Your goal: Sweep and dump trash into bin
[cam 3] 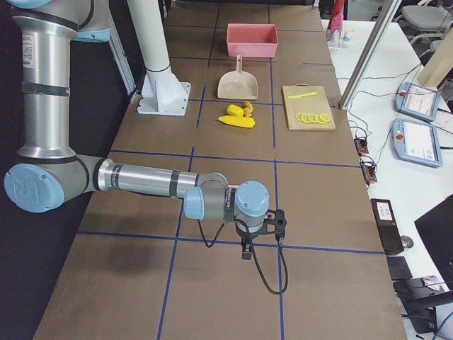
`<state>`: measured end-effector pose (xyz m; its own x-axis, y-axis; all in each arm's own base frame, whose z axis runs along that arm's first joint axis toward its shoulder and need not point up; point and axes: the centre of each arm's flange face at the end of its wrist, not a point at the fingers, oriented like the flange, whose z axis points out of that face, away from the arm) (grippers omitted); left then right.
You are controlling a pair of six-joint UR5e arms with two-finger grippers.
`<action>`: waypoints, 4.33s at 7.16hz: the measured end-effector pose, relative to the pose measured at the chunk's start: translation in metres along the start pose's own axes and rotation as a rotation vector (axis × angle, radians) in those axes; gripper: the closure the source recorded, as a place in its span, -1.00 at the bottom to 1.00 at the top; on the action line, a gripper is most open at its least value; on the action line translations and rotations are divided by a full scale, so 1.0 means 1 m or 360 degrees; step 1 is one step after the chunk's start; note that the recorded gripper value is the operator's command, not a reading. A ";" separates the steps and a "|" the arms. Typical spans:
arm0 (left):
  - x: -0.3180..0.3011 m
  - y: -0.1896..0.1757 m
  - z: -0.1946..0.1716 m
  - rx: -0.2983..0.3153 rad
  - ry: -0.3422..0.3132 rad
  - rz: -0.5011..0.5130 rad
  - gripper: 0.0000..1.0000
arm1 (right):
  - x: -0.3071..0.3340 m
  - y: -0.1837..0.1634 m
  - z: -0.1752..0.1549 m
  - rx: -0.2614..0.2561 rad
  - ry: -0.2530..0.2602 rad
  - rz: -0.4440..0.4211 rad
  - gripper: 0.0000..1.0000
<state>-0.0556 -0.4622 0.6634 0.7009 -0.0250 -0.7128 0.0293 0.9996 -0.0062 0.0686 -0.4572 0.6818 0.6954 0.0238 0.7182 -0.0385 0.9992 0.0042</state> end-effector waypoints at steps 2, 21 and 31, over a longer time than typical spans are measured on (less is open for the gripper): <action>0.001 0.000 -0.001 0.0002 0.0000 0.0008 -1.00 | 0.000 0.000 0.000 -0.0001 0.0000 0.0001 -0.99; 0.330 0.003 -0.088 0.0462 0.0221 0.1214 -1.00 | -0.001 0.001 0.000 -0.0002 -0.0014 0.0057 -1.00; 0.576 0.072 0.011 0.0036 0.0073 0.2108 -1.00 | -0.095 -0.014 -0.006 -0.0001 -0.0110 -0.0064 -0.99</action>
<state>0.3576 -0.4048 0.2602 0.1841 0.9637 -0.1936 -0.6415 0.2670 0.7192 0.0076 -0.4737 0.6091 0.6451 -0.0185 0.7639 -0.0112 0.9994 0.0337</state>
